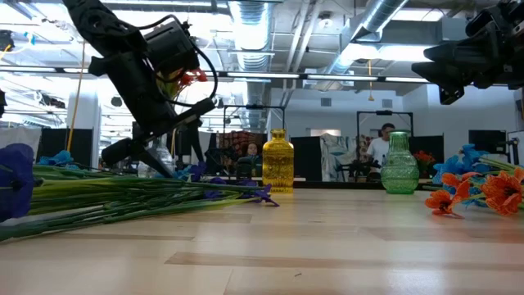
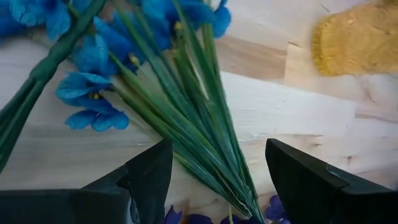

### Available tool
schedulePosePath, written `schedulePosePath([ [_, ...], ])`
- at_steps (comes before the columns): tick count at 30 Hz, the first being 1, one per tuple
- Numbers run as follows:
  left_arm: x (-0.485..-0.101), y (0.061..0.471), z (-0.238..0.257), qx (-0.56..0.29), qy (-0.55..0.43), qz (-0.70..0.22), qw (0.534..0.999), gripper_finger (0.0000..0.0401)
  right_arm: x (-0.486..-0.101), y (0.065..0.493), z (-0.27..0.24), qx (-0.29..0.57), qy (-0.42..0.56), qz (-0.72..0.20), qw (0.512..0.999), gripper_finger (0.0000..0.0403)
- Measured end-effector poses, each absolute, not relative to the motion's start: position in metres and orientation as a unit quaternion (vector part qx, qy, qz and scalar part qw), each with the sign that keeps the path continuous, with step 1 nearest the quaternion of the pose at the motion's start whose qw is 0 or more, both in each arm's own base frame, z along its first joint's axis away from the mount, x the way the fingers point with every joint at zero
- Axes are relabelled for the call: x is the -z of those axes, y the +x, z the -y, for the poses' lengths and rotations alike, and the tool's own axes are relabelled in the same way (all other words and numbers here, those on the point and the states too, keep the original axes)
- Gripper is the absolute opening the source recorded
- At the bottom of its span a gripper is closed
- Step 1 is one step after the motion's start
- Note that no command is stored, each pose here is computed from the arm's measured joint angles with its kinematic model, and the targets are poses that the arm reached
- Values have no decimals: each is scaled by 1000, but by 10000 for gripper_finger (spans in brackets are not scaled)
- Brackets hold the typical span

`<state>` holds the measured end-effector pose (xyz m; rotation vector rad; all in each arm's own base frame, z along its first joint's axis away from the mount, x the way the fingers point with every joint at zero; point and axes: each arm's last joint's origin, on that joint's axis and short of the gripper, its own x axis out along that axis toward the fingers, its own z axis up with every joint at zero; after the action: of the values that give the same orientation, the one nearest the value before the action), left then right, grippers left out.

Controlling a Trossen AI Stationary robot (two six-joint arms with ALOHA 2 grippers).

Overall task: Sort flowers into vase by color
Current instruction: Put the top blue flower into the green vase

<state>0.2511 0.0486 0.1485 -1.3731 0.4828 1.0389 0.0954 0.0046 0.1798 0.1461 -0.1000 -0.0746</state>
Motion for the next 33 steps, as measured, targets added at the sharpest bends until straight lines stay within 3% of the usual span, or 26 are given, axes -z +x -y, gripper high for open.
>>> schedulePosePath([
  [16, -147, 246, -68, -466, -654, -192, 564, 245, -178, 96, -5, 38, 72, 43, 996, 191],
  [33, -125, 262, -72, -462, -672, -177, 551, 245, -178, 96, -5, 38, 72, 43, 996, 191],
])
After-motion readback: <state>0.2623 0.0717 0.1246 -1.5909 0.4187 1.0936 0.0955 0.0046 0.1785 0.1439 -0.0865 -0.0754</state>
